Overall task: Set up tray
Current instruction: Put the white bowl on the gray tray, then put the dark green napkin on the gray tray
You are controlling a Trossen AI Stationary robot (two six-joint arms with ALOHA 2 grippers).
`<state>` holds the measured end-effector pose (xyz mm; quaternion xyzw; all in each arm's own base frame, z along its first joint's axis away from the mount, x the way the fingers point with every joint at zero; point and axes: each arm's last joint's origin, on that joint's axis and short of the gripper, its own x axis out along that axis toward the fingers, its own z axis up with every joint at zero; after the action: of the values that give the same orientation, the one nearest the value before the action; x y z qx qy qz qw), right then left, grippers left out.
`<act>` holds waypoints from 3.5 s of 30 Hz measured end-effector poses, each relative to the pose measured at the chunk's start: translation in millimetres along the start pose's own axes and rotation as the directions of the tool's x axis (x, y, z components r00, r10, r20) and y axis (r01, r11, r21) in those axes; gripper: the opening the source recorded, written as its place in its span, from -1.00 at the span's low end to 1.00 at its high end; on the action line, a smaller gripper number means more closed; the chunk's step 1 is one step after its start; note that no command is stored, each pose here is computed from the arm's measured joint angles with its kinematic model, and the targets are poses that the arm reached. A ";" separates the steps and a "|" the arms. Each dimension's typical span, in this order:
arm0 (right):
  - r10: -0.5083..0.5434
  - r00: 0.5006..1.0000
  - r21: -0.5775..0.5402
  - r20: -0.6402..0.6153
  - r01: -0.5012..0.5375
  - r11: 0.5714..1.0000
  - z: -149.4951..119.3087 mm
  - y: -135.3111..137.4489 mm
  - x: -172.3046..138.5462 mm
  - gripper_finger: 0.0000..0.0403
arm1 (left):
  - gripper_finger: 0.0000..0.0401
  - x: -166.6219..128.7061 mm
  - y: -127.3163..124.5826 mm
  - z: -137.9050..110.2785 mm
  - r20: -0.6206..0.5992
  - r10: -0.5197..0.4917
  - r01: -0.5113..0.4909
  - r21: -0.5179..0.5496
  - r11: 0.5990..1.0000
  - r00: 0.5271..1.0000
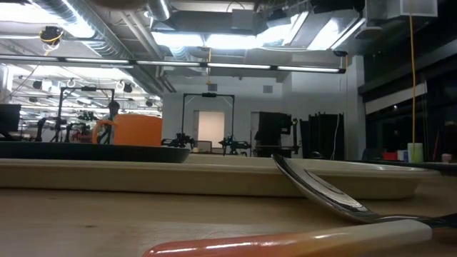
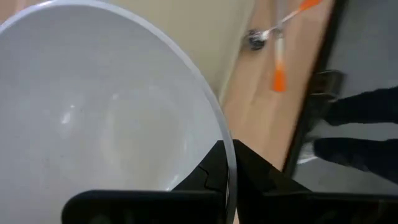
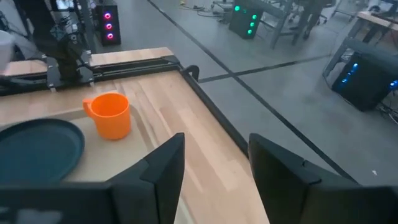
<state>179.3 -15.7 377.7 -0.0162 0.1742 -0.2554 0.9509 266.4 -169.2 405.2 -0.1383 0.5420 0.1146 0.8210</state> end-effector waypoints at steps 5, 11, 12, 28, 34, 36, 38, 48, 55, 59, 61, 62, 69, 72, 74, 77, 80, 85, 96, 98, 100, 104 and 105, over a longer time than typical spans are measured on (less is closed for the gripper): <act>0.047 0.999 -0.025 -0.007 -0.047 0.999 -0.5 1.4 0.1 -0.10 | -0.99 41.1 -13.7 5.7 0.037 0.090 -0.091 0.043 0.995 0.995; 0.099 0.995 -0.047 -0.010 -0.099 0.994 -0.6 2.8 -0.1 -0.10 | -0.99 97.9 -21.5 -4.0 0.003 0.147 -0.147 -0.008 0.989 0.989; 0.114 0.993 -0.048 -0.012 -0.115 0.992 -0.7 3.3 -0.2 -0.10 | -0.99 105.5 -21.6 -6.5 -0.003 0.149 -0.149 -0.026 0.988 0.989; 0.166 0.985 -0.102 -0.039 -0.169 0.980 -3.1 4.6 -0.5 -0.10 | -0.99 175.5 -5.2 -30.1 -0.098 0.165 -0.181 -0.185 0.966 0.981; 0.163 0.984 -0.114 -0.074 -0.171 0.979 -6.5 4.3 -0.7 -0.10 | -0.99 192.8 7.3 -29.8 -0.123 0.170 -0.193 -0.205 0.959 0.978; 0.161 0.982 -0.122 -0.097 -0.172 0.978 -8.8 4.0 -0.9 -0.10 | -0.99 197.7 11.6 -31.0 -0.144 0.171 -0.198 -0.200 0.960 0.975; 0.159 0.981 -0.128 -0.115 -0.173 0.977 -10.7 3.8 -1.0 -0.10 | -0.99 202.3 13.6 -30.4 -0.152 0.148 -0.177 -0.196 0.965 0.977; 0.156 0.978 -0.113 -0.135 -0.172 0.979 -12.7 3.6 -1.2 -0.10 | -0.88 208.6 19.2 -21.5 -0.191 0.058 -0.098 -0.204 0.974 0.980; 0.156 0.978 -0.114 -0.136 -0.172 0.978 -12.8 3.6 -1.2 -0.10 | -0.50 210.5 25.4 -15.3 -0.252 -0.004 -0.057 -0.234 0.971 0.968; 0.156 0.978 -0.116 -0.138 -0.172 0.978 -13.0 3.5 -1.3 -0.10 | -0.29 211.3 27.3 -12.4 -0.268 -0.036 -0.034 -0.254 0.967 0.963; 0.155 0.977 -0.118 -0.145 -0.173 0.978 -13.7 3.4 -1.4 -0.10 | -0.21 210.8 27.3 -9.8 -0.274 -0.062 -0.016 -0.276 0.961 0.960; 0.155 0.977 -0.119 -0.147 -0.173 0.978 -13.9 3.4 -1.4 -0.10 | -0.17 209.7 27.1 -8.0 -0.277 -0.075 -0.008 -0.286 0.958 0.958; 0.167 0.970 -0.124 -0.178 -0.190 0.974 -21.6 5.4 2.1 -0.10 | -0.07 186.1 18.8 15.7 -0.222 -0.142 0.076 -0.285 0.956 0.965; 0.174 0.968 -0.108 -0.182 -0.195 0.975 -23.0 6.0 2.8 -0.10 | -0.08 171.2 16.0 25.5 -0.203 -0.154 0.096 -0.271 0.958 0.967; 0.174 0.967 -0.093 -0.188 -0.194 0.977 -24.8 6.3 3.6 -0.10 | -0.09 160.6 15.0 31.4 -0.191 -0.153 0.099 -0.263 0.960 0.970; 0.183 0.964 -0.073 -0.193 -0.200 0.977 -25.8 6.7 4.0 -0.10 | -0.10 143.0 14.5 39.1 -0.163 -0.124 0.084 -0.233 0.969 0.979; 0.235 0.951 -0.061 -0.199 -0.251 0.966 -26.0 8.2 3.6 -0.10 | -0.10 123.6 15.0 46.9 -0.121 -0.088 0.065 -0.183 0.981 0.989; 0.357 0.911 0.027 -0.209 -0.359 0.933 -26.3 13.8 1.3 -0.10 | -0.10 89.5 20.8 57.1 -0.013 0.042 -0.043 -0.058 0.997 0.999; 0.341 0.875 0.445 -0.344 -0.168 0.880 -42.6 30.8 -15.6 -0.10 | -0.10 60.7 27.3 58.6 0.041 0.147 -0.148 0.041 0.988 0.988; 0.334 0.834 0.502 -0.440 -0.081 0.861 -52.5 32.0 -22.1 -0.10 | -0.10 57.1 26.4 52.7 0.018 0.171 -0.172 0.086 0.981 0.985; 0.324 0.780 0.525 -0.536 0.007 0.851 -62.2 31.9 -29.0 -0.10 | -0.10 54.4 25.7 47.2 0.003 0.195 -0.193 0.131 0.972 0.981; 0.316 0.647 0.515 -0.694 0.139 0.846 -76.9 29.1 -41.8 -0.10 | -0.10 46.8 25.9 41.8 0.052 0.242 -0.248 0.203 0.947 0.969; 0.320 0.613 0.512 -0.723 0.164 0.844 -79.4 28.3 -44.3 -0.10 | -0.10 43.5 26.7 41.0 0.076 0.255 -0.265 0.217 0.939 0.964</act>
<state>130.1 35.2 314.1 0.3683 0.4954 -0.2301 0.7523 309.4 -128.2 377.7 0.0311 0.5457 0.1630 0.8214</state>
